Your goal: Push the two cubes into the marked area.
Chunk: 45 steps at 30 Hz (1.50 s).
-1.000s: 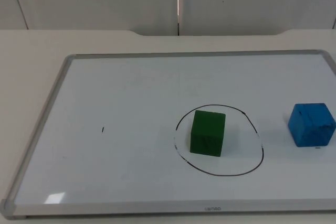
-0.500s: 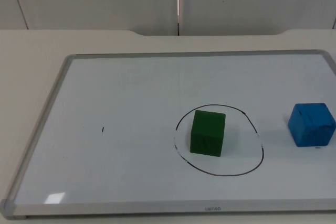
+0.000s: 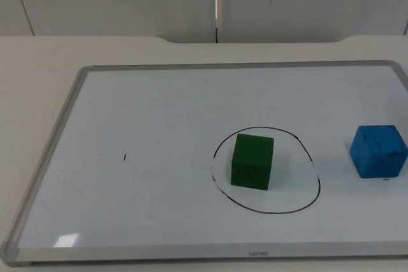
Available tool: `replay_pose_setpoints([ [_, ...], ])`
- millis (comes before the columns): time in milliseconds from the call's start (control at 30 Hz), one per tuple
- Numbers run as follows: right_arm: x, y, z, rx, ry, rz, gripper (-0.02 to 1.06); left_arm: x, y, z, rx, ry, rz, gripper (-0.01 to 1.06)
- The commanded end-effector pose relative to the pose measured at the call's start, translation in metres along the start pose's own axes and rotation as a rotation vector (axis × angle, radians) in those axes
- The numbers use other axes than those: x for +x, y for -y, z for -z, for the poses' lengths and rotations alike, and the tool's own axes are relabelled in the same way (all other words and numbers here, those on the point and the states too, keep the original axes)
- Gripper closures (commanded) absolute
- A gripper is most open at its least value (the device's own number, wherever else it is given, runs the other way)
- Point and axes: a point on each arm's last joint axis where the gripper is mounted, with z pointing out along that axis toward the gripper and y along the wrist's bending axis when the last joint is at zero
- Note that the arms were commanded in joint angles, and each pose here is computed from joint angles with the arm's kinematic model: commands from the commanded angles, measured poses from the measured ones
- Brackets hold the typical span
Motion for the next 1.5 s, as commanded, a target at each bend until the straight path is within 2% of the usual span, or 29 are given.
replay_pose_setpoints([
  [0,-0.005,0.000,-0.012,0.000,0.031,-0.004,1.04,0.000,0.000,-0.001,-0.007,0.009,0.008,1.05],
  [367,0.004,0.000,-0.063,-0.004,-0.114,-0.046,1.04,0.000,0.000,-0.001,-0.007,0.009,0.008,1.05],
  [633,-0.012,0.000,-0.085,-0.002,-0.229,-0.078,1.04,0.000,0.000,-0.001,-0.007,0.009,0.008,1.05],
  [900,-0.022,-0.004,-0.106,-0.032,-0.275,-0.145,1.04,0.000,0.000,-0.001,-0.007,0.009,0.008,1.05],
  [1133,-0.013,-0.014,-0.123,-0.055,-0.331,-0.116,1.04,0.000,0.000,-0.001,-0.007,0.009,0.008,1.05],
  [1467,-0.012,-0.016,-0.122,-0.066,-0.349,-0.137,1.04,0.000,0.000,-0.001,-0.007,0.009,0.008,1.05],
])
